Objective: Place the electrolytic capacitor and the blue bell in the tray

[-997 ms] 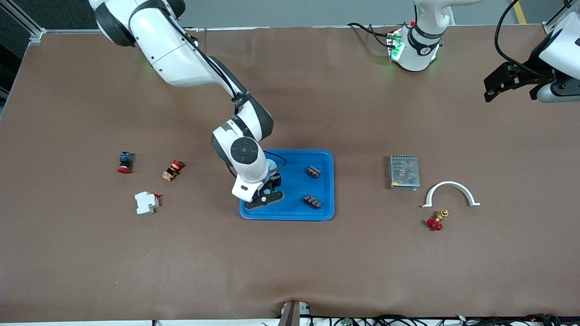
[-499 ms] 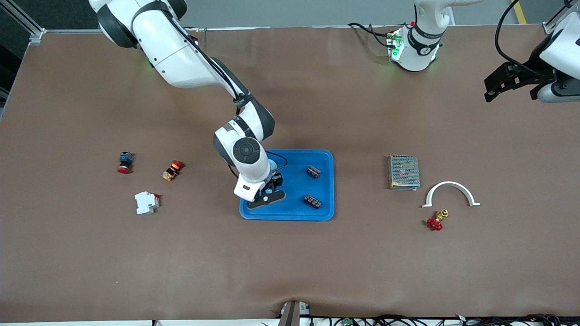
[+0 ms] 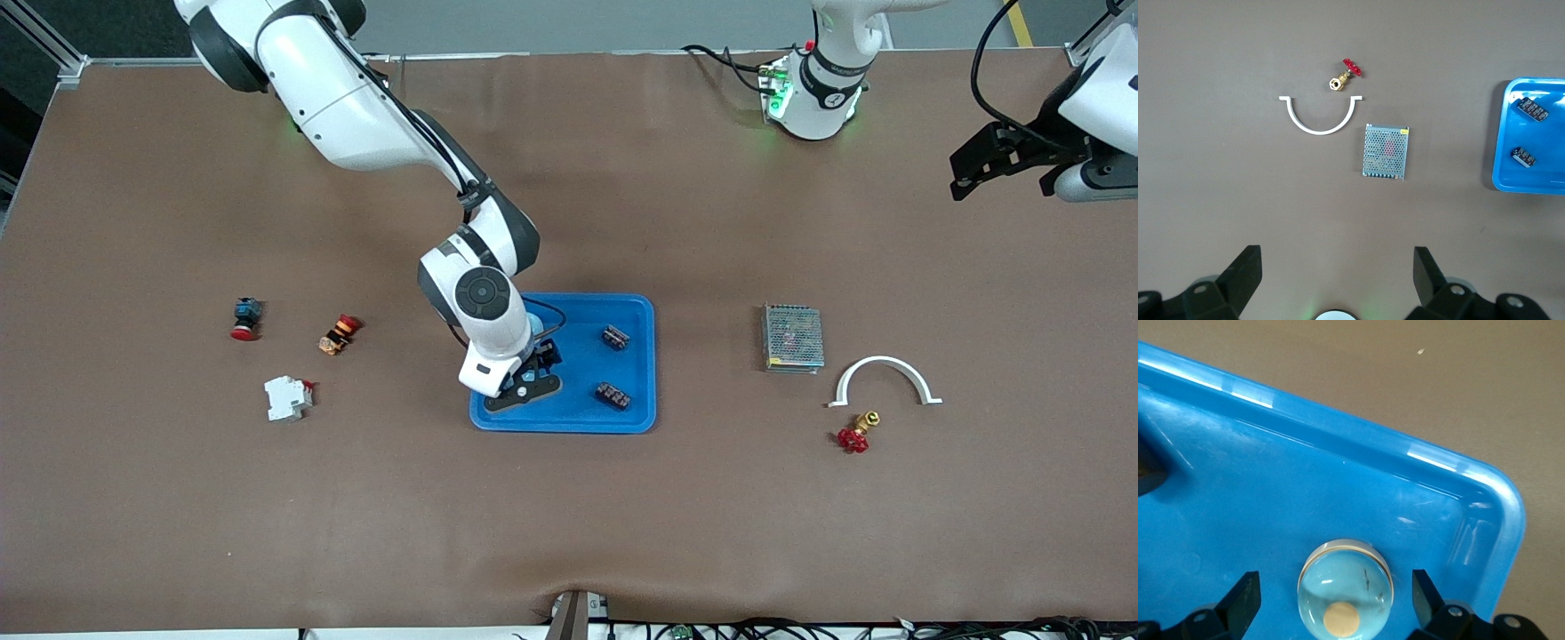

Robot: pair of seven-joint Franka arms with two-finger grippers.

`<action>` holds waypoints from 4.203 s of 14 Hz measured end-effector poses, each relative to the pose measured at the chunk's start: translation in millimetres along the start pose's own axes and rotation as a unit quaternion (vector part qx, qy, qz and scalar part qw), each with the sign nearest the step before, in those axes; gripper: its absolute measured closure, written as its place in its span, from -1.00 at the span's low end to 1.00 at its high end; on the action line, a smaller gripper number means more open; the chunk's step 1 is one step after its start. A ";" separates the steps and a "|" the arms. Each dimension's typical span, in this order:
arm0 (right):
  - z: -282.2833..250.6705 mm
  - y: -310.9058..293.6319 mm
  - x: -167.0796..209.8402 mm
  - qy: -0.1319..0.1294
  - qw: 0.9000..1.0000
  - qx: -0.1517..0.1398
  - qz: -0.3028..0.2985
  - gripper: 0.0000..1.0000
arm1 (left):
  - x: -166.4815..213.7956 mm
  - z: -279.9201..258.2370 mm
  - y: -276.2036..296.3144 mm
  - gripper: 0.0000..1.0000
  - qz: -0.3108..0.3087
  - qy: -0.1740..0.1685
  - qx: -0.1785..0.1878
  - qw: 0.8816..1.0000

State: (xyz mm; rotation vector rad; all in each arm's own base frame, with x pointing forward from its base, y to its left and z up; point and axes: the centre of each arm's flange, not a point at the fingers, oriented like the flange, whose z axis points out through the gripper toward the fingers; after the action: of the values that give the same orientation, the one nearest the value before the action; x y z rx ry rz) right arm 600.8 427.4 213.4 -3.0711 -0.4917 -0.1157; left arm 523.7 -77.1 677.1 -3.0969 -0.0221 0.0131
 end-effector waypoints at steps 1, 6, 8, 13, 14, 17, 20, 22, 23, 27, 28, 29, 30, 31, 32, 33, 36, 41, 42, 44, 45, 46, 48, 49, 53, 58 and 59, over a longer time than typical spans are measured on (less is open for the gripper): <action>-9.7 -0.6 0.4 -0.005 1.000 -0.003 0.000 -1.00 | 0.0 0.0 0.0 -1.00 0.000 0.000 0.000 1.000; -115.7 -3.8 -7.6 -0.045 0.999 -0.025 -0.004 -1.00 | 0.5 1.2 0.9 -1.00 0.001 -0.001 0.000 1.000; -168.8 -5.6 -19.6 -0.061 0.998 -0.034 -0.007 -1.00 | 0.6 1.3 0.8 -1.00 0.001 -0.002 0.000 1.000; -268.8 5.8 -55.7 -0.098 0.993 -0.059 -0.005 -1.00 | 0.6 1.0 0.4 -1.00 0.000 -0.001 0.000 1.000; -287.7 9.9 -64.5 -0.106 0.992 -0.064 -0.002 -1.00 | 0.6 1.0 0.2 -1.00 0.001 -0.001 0.000 1.000; -349.6 31.5 -94.1 -0.125 0.989 -0.080 0.013 -1.00 | 0.7 0.9 -0.3 -1.00 0.000 -0.001 0.000 1.000; -400.1 83.6 -116.0 -0.140 0.985 -0.088 0.055 -1.00 | 1.0 1.2 -0.3 -1.00 0.001 -0.001 0.000 1.000; -423.8 136.1 -123.6 -0.148 0.983 -0.082 0.071 -1.00 | 3.0 5.8 0.4 -1.00 0.003 0.000 0.000 1.000; -433.4 166.0 -126.4 -0.149 0.983 -0.077 0.072 -1.00 | 4.8 10.0 1.1 -1.00 0.004 0.001 0.000 1.000; -455.5 306.5 -142.9 -0.145 0.984 -0.036 0.095 -1.00 | 7.5 15.2 2.0 -1.00 0.004 0.005 -0.001 1.000; -456.2 340.6 -148.7 -0.141 0.984 -0.023 0.102 -1.00 | 7.5 14.9 1.8 -1.00 0.004 0.006 -0.001 1.000; -456.4 368.8 -153.1 -0.131 0.985 -0.017 0.107 -1.00 | 7.5 14.8 1.9 -1.00 0.004 0.006 -0.001 1.000; -456.7 388.8 -153.4 -0.113 0.987 -0.018 0.111 -1.00 | 7.5 14.8 2.3 -1.00 0.005 0.006 -0.001 1.000; -456.2 399.3 -150.3 -0.093 0.989 -0.022 0.115 -1.00 | 7.4 14.8 2.7 -1.00 0.005 0.006 -0.001 1.000; -453.4 404.8 -146.2 -0.080 0.989 -0.025 0.118 -1.00 | 7.4 14.7 3.1 -1.00 0.005 0.006 -0.001 1.000; -449.1 410.8 -141.6 -0.070 0.990 -0.026 0.122 -1.00 | 7.3 14.6 3.4 -1.00 0.006 0.006 -0.001 1.000; -432.9 428.4 -127.6 -0.047 0.988 -0.027 0.146 -1.00 | 6.9 13.9 3.1 -1.00 0.005 0.007 -0.001 1.000; -430.1 411.3 -124.2 -0.054 0.981 -0.021 0.186 -1.00 | 2.3 5.5 -1.9 -1.00 0.001 0.015 -0.001 1.000; -432.0 407.6 -128.1 -0.054 0.981 -0.018 0.186 -1.00 | 1.3 4.1 -2.0 -1.00 0.000 0.016 -0.001 1.000; -434.5 399.6 -140.1 -0.054 0.981 -0.010 0.185 -1.00 | 0.3 3.0 -2.1 -1.00 0.000 0.016 -0.001 1.000; -435.7 396.4 -145.7 -0.053 0.981 -0.010 0.185 -1.00 | -0.3 2.6 -2.1 -1.00 0.000 0.016 0.000 1.000; -436.9 394.0 -150.0 -0.051 0.981 -0.010 0.185 -1.00 | -1.3 1.3 -2.2 -1.00 0.000 0.017 0.000 1.000; -436.9 391.7 -154.2 -0.051 0.981 -0.009 0.185 -1.00 | -3.8 -2.0 -2.2 -1.00 0.000 0.019 0.000 1.000; -436.5 391.0 -154.6 -0.051 0.981 -0.009 0.185 -1.00 | -5.0 -3.7 -2.3 -1.00 0.000 0.021 0.000 1.000; -436.4 390.1 -154.1 -0.050 0.982 -0.008 0.184 -1.00 | -6.3 -5.4 -2.1 -1.00 0.000 0.022 0.000 1.000; -436.4 390.0 -154.0 -0.050 0.982 -0.008 0.184 -1.00 | -6.8 -5.5 0.7 -1.00 0.003 0.023 0.000 1.000; -436.3 389.4 -153.9 -0.050 0.982 -0.008 0.184 -1.00 | -6.8 -5.5 1.1 -1.00 0.003 0.023 0.000 1.000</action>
State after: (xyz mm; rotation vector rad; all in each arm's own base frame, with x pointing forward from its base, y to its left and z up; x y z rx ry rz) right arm 546.9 -8.0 629.7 -3.1291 0.0803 0.0436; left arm 516.9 -78.5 682.5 -3.0957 -0.0106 -0.0565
